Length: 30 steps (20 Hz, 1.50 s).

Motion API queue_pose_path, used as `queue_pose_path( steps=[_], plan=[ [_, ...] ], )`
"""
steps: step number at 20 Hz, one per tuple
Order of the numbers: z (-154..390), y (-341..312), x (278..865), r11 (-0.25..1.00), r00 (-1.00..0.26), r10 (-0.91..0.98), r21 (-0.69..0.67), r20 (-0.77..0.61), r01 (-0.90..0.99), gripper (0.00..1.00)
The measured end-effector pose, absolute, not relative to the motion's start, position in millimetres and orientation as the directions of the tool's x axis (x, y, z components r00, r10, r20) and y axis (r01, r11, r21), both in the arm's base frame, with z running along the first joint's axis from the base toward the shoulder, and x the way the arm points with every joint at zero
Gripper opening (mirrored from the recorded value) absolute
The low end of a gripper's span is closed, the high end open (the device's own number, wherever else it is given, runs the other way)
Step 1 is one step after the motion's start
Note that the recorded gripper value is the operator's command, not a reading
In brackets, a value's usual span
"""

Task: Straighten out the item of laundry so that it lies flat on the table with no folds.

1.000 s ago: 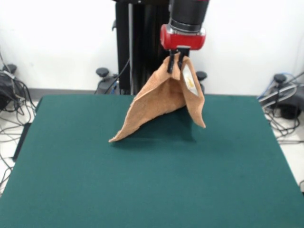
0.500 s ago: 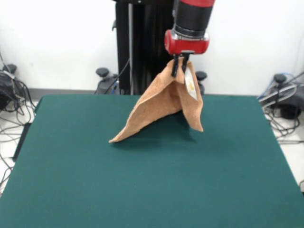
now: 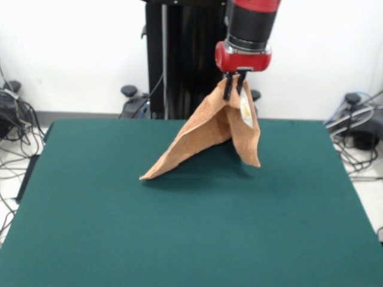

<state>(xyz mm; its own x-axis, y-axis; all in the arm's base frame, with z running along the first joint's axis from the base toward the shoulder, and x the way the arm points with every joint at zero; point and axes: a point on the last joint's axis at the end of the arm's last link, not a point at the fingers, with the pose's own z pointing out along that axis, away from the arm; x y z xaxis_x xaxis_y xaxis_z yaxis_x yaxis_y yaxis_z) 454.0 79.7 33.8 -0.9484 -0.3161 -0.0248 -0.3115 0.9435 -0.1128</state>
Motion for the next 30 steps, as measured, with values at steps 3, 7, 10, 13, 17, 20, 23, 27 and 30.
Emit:
queue_pose_path(
  steps=[3, 7, 10, 13, 17, 20, 23, 27, 30],
  plan=[
    [34, 82, 454, 0.942, -0.947, -0.321, -0.113, -0.025, -0.316, 0.0],
    [34, 83, 454, 0.942, -0.946, -0.322, -0.113, -0.025, -0.317, 0.0],
    [34, 83, 454, 0.942, -0.946, -0.322, -0.113, -0.025, -0.317, 0.0],
    [34, 83, 454, 0.942, -0.946, -0.322, -0.113, -0.025, -0.317, 0.0],
    [33, 83, 453, 0.942, -0.946, -0.322, -0.112, -0.024, -0.317, 0.0],
    [31, 83, 453, 0.942, -0.947, -0.321, -0.111, -0.02, -0.317, 0.0],
    [28, 83, 451, 0.943, -0.947, -0.32, -0.105, -0.013, -0.317, 0.0],
    [25, 85, 452, 0.941, -0.945, -0.325, -0.105, -0.012, -0.322, 0.0],
    [24, 91, 460, 0.938, -0.943, -0.333, -0.109, -0.023, -0.329, 0.0]
  ],
)
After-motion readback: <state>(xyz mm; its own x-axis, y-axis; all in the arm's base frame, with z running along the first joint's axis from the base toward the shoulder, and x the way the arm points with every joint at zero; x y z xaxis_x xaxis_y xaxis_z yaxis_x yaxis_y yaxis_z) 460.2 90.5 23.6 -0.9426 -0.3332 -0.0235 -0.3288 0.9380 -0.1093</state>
